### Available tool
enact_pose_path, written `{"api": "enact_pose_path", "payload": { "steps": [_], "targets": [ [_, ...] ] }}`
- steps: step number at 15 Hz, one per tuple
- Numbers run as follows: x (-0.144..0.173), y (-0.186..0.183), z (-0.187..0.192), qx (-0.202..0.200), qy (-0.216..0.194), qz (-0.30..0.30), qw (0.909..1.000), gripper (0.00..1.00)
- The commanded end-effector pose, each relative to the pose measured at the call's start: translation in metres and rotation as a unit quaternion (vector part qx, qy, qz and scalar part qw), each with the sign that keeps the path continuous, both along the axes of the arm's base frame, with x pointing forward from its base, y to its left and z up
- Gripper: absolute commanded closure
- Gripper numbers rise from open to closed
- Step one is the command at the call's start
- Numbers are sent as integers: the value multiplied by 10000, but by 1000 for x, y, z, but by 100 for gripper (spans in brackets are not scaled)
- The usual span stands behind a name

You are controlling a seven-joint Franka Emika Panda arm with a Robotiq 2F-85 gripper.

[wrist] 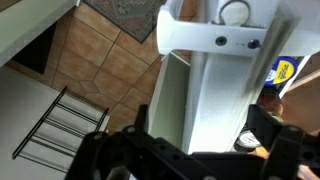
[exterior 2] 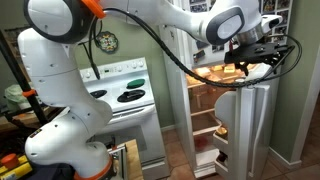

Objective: Open the bottom fridge door then put the sauce bottle on the second shelf and close the door

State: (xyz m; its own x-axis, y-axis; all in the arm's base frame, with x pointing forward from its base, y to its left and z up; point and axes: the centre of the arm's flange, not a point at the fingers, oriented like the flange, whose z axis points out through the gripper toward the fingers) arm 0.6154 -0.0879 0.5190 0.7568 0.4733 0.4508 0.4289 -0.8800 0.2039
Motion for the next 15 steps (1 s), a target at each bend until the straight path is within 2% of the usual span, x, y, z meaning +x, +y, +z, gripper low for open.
{"api": "enact_pose_path", "payload": {
  "steps": [1, 4, 8, 15],
  "targets": [
    [0, 0, 0, -2, -4, -2, 10000, 0],
    [0, -8, 0, 316, 187, -69, 9993, 0],
    [0, -6, -7, 829, 850, 19, 9929, 0],
    [4, -13, -16, 1064, 1494, 85, 9830, 0]
  ]
}}
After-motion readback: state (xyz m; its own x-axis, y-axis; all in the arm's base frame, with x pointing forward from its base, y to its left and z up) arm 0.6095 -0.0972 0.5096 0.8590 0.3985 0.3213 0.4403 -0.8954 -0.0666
